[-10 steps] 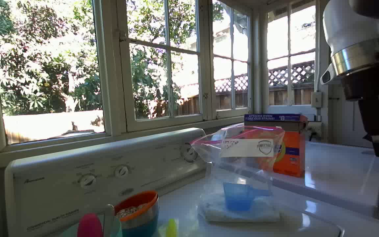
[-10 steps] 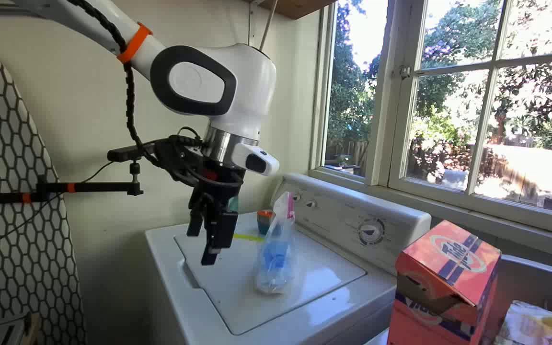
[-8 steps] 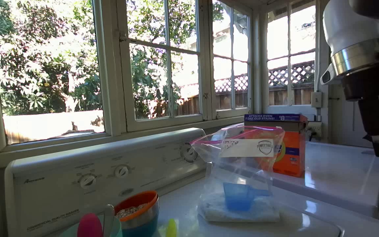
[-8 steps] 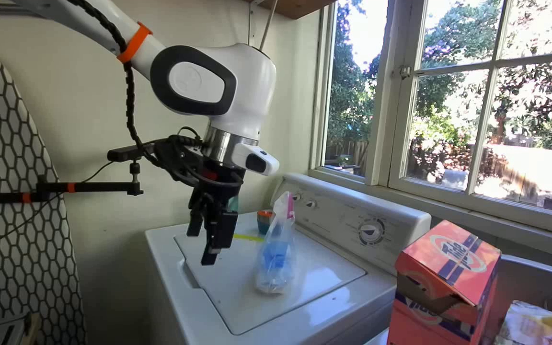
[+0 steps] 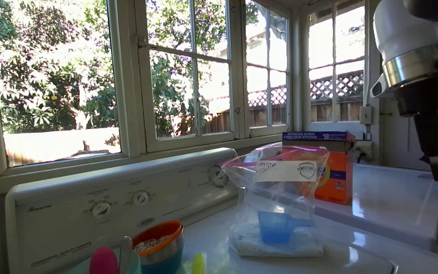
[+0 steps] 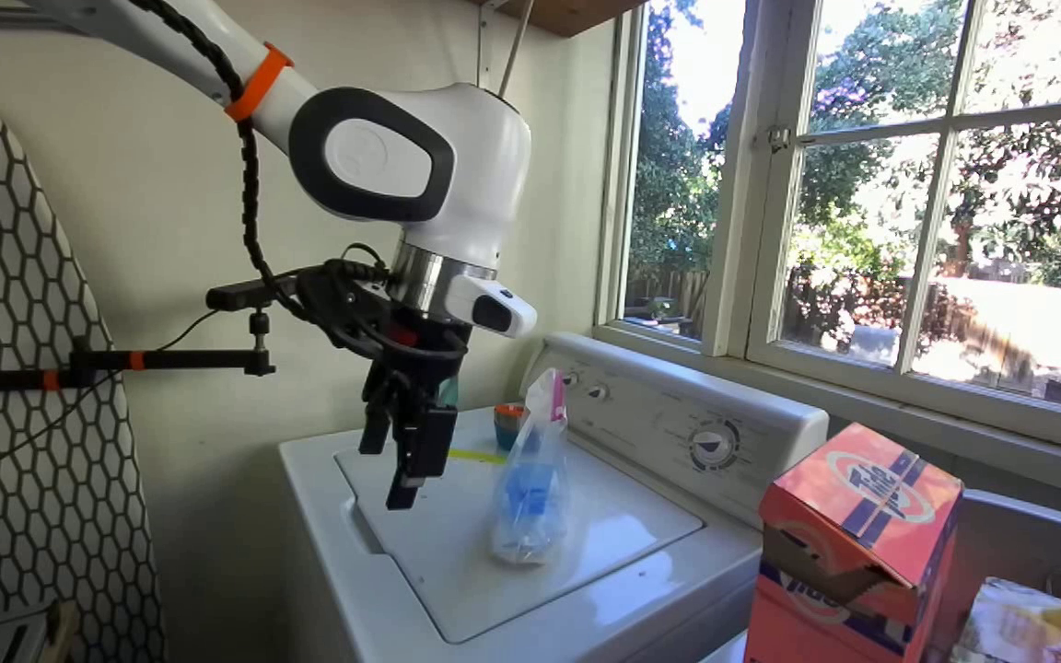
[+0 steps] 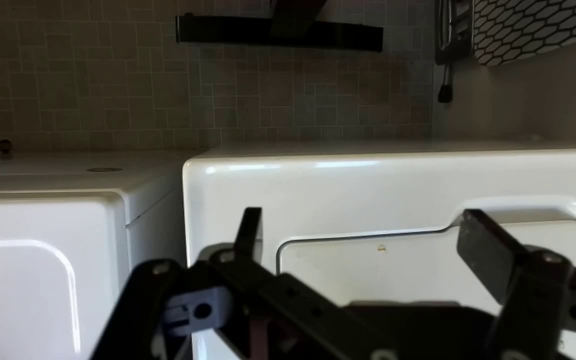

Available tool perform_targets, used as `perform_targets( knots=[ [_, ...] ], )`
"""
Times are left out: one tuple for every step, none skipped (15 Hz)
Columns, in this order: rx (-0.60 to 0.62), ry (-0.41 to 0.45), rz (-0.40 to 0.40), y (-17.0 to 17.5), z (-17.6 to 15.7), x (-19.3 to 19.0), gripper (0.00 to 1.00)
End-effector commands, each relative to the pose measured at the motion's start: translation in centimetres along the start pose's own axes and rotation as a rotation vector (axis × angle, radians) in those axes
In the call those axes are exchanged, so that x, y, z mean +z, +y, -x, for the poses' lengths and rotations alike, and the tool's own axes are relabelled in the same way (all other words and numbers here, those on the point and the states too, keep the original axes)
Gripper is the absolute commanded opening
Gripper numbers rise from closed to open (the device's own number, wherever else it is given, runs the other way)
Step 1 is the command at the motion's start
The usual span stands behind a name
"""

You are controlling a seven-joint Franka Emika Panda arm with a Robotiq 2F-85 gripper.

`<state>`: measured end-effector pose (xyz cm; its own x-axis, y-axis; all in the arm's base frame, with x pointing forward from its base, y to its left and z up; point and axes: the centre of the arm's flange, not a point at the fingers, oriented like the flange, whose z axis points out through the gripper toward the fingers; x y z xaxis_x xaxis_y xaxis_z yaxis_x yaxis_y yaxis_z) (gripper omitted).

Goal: Move the plastic bag forward and turn on the washing machine

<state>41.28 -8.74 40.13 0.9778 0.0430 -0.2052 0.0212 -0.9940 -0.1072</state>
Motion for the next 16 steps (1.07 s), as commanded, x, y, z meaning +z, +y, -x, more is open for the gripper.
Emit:
perform_targets(
  knots=[
    [0.0, 0.0, 0.0, 0.0, 0.0, 0.0, 1.0],
    [0.0, 0.0, 0.0, 0.0, 0.0, 0.0, 1.0],
    [0.0, 0.0, 0.0, 0.0, 0.0, 0.0, 1.0],
    [0.0, 0.0, 0.0, 0.0, 0.0, 0.0, 1.0],
    [0.0, 0.0, 0.0, 0.0, 0.0, 0.0, 1.0],
    [0.0, 0.0, 0.0, 0.0, 0.0, 0.0, 1.0],
    [0.0, 0.0, 0.0, 0.0, 0.0, 0.0, 1.0],
    [0.0, 0.0, 0.0, 0.0, 0.0, 0.0, 1.0],
    [-0.019, 0.031, 0.038, 0.6, 0.0, -0.4, 1.0],
    [-0.057, 0.071, 0.085, 1.6, -0.1, -1.1, 1.0],
    [-0.094, 0.106, 0.13, 2.5, -0.5, -2.0, 1.0],
    [-0.125, 0.124, 0.171, 3.7, -1.1, -3.3, 1.0],
    [-0.158, 0.144, 0.219, 4.7, -1.6, -4.6, 1.0],
    [-0.196, 0.168, 0.256, 5.5, -2.4, -6.1, 1.0],
    [-0.233, 0.198, 0.289, 6.1, -3.1, -7.4, 1.0],
    [-0.281, 0.234, 0.309, 6.0, -4.2, -8.9, 1.0]
  ],
)
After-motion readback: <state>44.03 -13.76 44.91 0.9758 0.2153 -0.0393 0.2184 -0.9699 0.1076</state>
